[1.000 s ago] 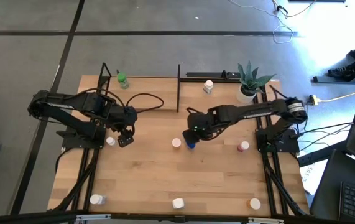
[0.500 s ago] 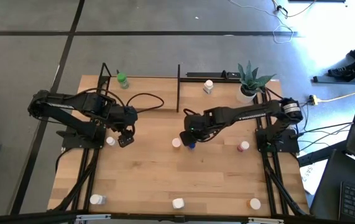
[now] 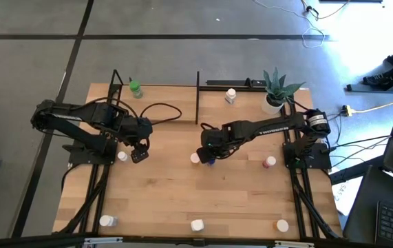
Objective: Pick and place medicine bottles onto shelf by color
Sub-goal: Put the blue pill bottle on the shelf
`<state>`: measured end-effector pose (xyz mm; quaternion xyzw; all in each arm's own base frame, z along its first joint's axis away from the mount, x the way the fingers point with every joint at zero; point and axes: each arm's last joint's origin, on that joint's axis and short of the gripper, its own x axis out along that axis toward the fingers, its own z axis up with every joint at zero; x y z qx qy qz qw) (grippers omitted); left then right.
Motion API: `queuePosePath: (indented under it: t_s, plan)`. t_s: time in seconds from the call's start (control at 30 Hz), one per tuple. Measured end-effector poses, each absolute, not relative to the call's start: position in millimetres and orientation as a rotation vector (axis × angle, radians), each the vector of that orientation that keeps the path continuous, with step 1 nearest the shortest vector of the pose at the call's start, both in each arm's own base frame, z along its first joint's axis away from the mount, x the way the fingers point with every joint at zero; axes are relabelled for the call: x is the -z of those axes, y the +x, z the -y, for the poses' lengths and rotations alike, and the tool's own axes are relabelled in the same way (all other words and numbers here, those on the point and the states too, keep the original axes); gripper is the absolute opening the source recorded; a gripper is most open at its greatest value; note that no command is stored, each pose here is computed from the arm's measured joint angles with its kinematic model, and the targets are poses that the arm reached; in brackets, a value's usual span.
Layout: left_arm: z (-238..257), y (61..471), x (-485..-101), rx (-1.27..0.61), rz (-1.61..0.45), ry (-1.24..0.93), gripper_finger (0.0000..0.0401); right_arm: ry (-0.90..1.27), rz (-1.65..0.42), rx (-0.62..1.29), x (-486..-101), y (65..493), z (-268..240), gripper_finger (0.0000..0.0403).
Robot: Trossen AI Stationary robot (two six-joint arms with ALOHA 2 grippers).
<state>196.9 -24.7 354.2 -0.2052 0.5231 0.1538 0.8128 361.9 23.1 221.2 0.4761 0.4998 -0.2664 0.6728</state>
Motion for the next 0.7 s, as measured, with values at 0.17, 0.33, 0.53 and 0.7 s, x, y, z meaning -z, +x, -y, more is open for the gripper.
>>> queuePosePath:
  t_s: [0.17, 0.33, 0.53, 0.7]
  plan:
    - [24.7, 196.9, -354.2, -0.328, -1.117, -0.438, 0.0265, 1.06, -1.112, 0.616, -221.1, 361.9, -21.9, 0.0188]
    - [24.7, 196.9, -354.2, -0.328, -1.116, -0.438, 0.0265, 1.035, -1.11, 0.597, -221.4, 362.6, -21.8, 0.0188]
    - [24.7, 196.9, -354.2, -0.328, -1.116, -0.438, 0.0265, 1.035, -1.108, 0.596, -221.5, 362.7, -21.8, 0.0188]
    - [24.6, 196.9, -354.2, -0.318, -1.118, -0.415, 0.0265, 1.035, -1.108, 0.596, -221.5, 362.7, -21.8, 0.0188]
